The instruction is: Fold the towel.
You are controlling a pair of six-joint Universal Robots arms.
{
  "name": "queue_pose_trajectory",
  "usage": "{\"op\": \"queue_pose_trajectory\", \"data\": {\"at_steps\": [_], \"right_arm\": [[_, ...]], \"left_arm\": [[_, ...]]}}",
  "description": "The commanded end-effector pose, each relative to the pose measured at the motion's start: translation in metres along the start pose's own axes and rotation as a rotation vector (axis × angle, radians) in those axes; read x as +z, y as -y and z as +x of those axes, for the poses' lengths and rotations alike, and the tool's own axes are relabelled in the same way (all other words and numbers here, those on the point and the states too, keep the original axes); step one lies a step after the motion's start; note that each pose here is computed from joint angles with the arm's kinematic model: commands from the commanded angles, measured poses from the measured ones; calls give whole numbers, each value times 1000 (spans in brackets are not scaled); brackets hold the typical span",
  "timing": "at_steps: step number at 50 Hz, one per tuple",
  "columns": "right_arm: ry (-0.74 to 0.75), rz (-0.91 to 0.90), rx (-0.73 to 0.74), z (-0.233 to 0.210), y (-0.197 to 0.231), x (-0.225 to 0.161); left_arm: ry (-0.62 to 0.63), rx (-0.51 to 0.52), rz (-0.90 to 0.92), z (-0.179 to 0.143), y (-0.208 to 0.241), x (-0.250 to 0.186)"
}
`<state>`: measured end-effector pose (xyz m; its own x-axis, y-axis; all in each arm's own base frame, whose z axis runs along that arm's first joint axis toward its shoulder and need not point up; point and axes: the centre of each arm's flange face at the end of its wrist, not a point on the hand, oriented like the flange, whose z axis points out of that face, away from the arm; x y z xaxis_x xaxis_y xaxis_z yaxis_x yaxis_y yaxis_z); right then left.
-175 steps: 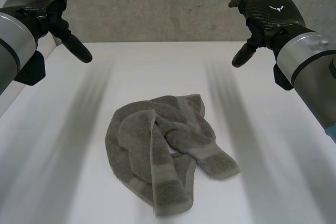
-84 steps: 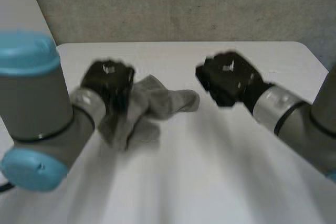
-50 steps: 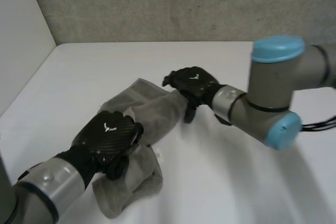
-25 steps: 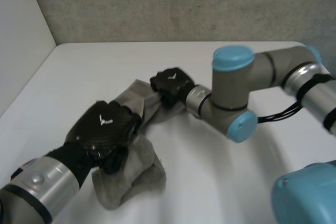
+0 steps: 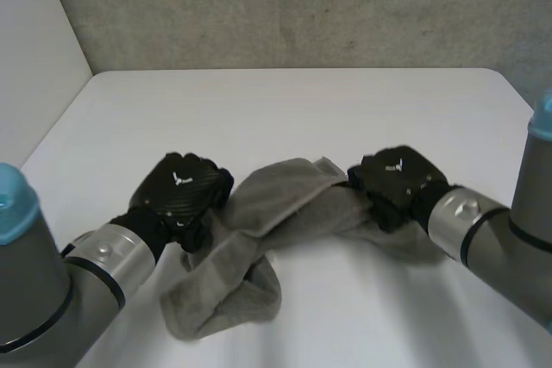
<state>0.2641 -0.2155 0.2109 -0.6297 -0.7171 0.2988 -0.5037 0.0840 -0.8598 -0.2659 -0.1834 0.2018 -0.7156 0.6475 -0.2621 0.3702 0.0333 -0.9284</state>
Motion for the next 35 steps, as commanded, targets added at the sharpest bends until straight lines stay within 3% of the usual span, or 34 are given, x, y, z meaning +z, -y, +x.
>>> {"op": "queue_pose_trajectory", "data": {"at_steps": [1,8,15,20,26,35], "right_arm": [[62,-90,-43,-7,-6,-9],[38,-58,-43,7,4,-5],[-74,-21,70,53,13,0],[-79,-14,91,66,10,2],[-63,-55,132,77,-11,16],[-14,-144,194,71,-40,36]], "left_arm": [[-6,12,-52,0,-13,7],[-10,101,-119,-2,-25,9],[-13,88,-112,-1,-8,-10],[24,-41,-32,-6,15,-27],[54,-158,-55,-7,11,-33],[75,-170,-175,-3,-18,-29]]}}
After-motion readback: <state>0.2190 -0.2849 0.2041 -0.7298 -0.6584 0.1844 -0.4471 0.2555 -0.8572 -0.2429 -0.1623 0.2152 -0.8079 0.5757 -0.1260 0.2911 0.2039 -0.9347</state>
